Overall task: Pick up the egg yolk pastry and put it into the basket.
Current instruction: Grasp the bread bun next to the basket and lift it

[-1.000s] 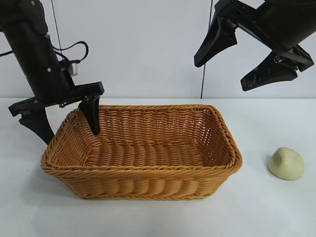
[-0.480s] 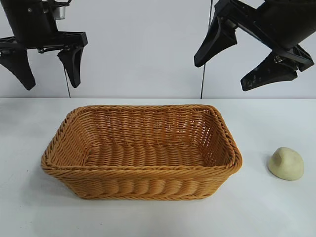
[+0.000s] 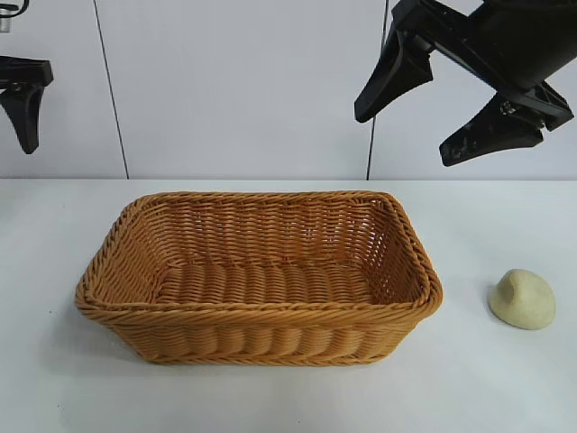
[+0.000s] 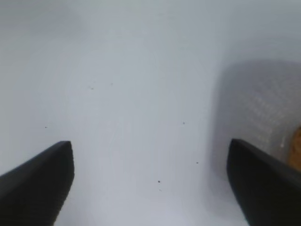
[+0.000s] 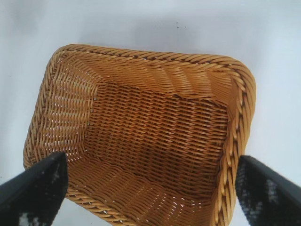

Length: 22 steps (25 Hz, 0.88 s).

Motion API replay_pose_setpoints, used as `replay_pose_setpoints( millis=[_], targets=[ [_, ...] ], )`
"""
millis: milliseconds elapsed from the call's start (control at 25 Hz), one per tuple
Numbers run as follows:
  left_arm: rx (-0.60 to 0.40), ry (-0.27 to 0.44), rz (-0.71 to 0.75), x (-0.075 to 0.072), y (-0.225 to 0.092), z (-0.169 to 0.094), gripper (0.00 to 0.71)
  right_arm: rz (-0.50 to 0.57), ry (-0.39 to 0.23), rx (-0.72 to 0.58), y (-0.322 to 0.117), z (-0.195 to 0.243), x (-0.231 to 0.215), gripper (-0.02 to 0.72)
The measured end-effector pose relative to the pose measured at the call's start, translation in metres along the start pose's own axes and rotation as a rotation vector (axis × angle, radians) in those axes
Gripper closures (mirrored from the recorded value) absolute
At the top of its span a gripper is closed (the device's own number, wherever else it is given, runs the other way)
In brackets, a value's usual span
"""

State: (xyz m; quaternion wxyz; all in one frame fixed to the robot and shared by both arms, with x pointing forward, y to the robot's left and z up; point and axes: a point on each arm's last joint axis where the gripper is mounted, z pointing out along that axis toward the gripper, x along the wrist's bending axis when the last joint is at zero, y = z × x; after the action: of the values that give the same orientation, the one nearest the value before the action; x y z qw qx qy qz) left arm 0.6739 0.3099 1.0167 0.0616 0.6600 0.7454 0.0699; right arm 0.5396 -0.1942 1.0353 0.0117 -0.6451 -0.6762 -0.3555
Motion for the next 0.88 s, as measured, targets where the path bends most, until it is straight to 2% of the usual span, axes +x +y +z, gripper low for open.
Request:
replay_pose_setpoints(
  millis=[200,400,600,720,880],
  targets=[
    [0.018,0.002,0.009,0.005,-0.008,-0.001,0.07,0.0,0.0,0.0,0.0,0.0,0.0,0.013],
    [0.047,0.002,0.019,0.008,-0.036,-0.015,0.07,0.0,0.0,0.0,0.0,0.0,0.0,0.013],
    [0.045,0.005,0.027,0.013,-0.082,-0.047,0.07,0.0,0.0,0.0,0.0,0.0,0.0,0.013],
    [0.007,0.002,0.034,0.017,-0.12,-0.074,0.07,0.0,0.0,0.0,0.0,0.0,0.0,0.013],
    [-0.031,-0.001,0.034,0.022,-0.173,-0.096,0.07,0.0,0.0,0.0,0.0,0.0,0.0,0.013]
  ],
)
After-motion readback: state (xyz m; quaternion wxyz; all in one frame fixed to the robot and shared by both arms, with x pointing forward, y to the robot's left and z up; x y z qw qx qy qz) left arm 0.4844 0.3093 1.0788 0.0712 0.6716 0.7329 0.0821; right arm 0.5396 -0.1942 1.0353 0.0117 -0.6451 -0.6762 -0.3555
